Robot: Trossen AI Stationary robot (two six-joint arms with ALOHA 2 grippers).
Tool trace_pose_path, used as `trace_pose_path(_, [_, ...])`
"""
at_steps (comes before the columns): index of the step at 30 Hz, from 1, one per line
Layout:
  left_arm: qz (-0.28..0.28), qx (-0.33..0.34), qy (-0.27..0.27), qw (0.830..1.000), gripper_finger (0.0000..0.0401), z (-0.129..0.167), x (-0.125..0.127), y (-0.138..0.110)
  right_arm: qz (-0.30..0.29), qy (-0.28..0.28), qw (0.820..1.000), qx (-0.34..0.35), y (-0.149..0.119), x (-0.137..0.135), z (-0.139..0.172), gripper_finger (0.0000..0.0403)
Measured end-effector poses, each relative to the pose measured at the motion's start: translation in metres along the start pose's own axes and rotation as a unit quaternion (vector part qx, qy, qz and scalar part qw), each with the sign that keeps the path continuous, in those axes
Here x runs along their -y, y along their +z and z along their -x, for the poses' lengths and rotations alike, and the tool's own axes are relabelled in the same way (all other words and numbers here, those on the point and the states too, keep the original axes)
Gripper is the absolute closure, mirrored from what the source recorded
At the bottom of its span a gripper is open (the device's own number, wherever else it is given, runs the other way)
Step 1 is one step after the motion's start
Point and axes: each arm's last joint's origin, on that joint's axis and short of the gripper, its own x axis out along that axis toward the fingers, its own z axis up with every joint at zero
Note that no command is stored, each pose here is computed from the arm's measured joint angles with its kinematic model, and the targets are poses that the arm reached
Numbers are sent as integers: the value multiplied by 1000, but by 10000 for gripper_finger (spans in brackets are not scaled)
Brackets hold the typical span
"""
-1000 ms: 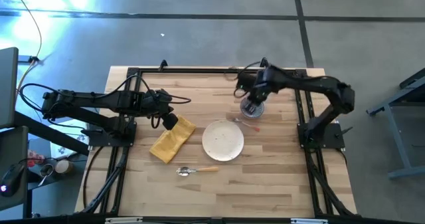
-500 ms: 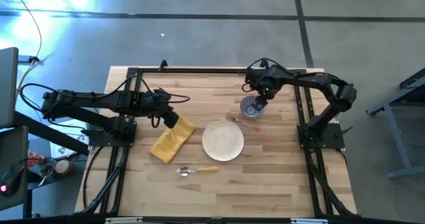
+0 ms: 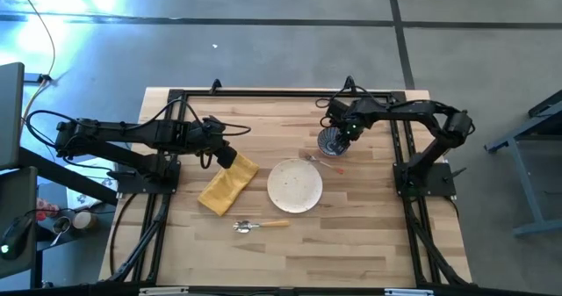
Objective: Set table place
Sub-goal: Put the blue patterned bowl on the white patterned plate
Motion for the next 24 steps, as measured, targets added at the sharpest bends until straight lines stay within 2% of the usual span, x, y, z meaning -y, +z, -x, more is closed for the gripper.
trace_pose_path(5, [2, 0, 0, 1000, 400, 0, 0, 0, -13, 7, 1000, 7, 1, 0, 0, 372])
trace_pose_path(6, [3, 0, 0, 1000, 400, 0, 0, 0, -13, 10, 1000, 10, 1, 0, 1, 385])
trace_pose_path(10, [3, 0, 0, 1000, 400, 0, 0, 0, -25, 11, 1000, 10, 3, -1, 3, 392])
trace_pose_path(14, [3, 0, 0, 1000, 400, 0, 0, 0, -26, 32, 999, 18, 14, -5, 20, 399])
trace_pose_path(20, [3, 0, 0, 1000, 400, 0, 0, 0, -1, 71, 995, 70, 35, -28, 83, 401])
trace_pose_path(24, [3, 0, 1, 1000, 400, 0, 0, 0, 24, 98, 989, 106, 36, -63, 116, 402])
